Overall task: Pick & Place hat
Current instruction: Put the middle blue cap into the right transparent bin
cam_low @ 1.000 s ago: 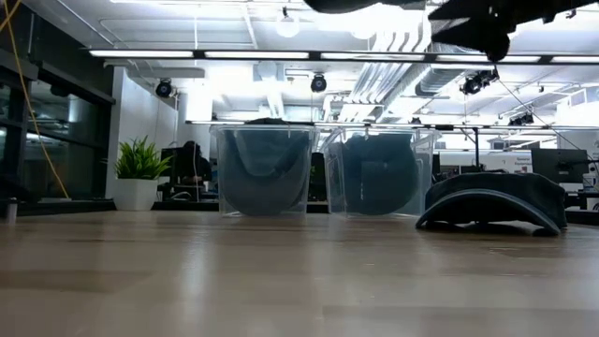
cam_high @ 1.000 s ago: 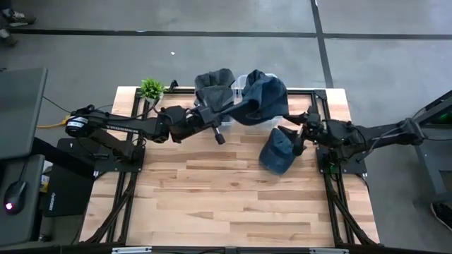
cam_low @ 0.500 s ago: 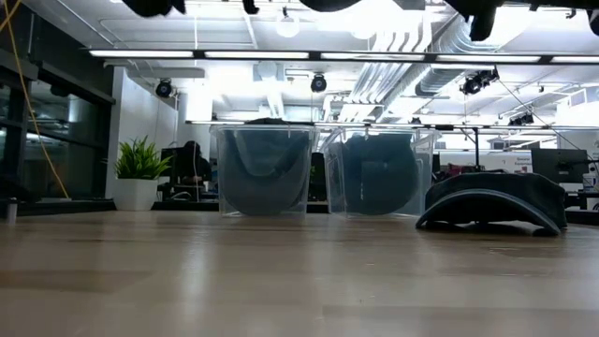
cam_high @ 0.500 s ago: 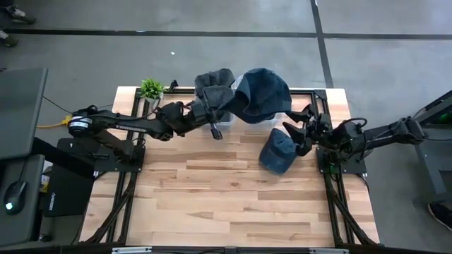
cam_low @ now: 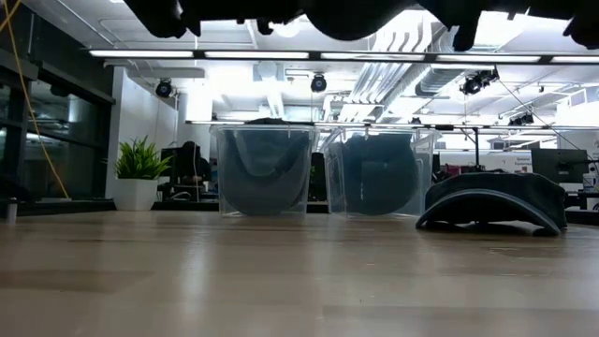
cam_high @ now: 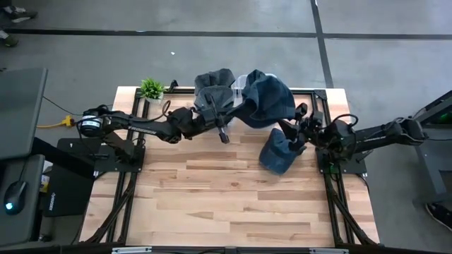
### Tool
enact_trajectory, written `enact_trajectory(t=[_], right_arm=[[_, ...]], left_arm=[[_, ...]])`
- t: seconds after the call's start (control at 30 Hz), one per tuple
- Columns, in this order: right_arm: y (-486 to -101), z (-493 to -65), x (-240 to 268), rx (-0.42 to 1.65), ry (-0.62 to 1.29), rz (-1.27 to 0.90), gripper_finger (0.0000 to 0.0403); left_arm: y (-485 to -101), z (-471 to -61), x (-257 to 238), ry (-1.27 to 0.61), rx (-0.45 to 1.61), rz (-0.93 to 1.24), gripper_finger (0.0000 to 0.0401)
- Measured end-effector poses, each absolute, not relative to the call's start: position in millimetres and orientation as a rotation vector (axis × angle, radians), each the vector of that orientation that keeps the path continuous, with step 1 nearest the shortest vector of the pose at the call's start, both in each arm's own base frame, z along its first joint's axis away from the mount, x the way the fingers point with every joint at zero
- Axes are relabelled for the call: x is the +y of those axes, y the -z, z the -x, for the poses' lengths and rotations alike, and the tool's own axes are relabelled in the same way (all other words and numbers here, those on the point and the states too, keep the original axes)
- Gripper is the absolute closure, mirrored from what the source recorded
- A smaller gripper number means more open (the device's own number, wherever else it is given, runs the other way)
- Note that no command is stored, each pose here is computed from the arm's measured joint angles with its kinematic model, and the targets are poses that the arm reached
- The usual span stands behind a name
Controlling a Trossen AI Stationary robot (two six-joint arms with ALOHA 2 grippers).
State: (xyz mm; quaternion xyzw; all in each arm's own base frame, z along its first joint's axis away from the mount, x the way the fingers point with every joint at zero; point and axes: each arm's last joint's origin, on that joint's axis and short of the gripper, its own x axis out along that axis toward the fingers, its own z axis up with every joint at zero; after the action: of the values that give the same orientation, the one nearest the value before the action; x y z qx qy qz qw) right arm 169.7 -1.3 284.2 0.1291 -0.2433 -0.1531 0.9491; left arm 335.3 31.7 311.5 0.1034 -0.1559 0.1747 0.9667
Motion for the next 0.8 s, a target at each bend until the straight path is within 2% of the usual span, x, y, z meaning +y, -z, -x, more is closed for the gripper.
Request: enact_trajectory(t=[0.37,0.8], right_arm=[[-287.2,-170.3,-0.8,-0.547,0.272,-0.295,0.0166],[-287.7,-168.5,-6.5,-0.569,0.408,-0.331,0.0167]], left_arm=[[-310.8,-335.5,31.8,-0.359,-0.304,-0.230,0.0395],[-309.6,-336.4,30.7,-0.311,-0.296,-0.240,0.0395]])
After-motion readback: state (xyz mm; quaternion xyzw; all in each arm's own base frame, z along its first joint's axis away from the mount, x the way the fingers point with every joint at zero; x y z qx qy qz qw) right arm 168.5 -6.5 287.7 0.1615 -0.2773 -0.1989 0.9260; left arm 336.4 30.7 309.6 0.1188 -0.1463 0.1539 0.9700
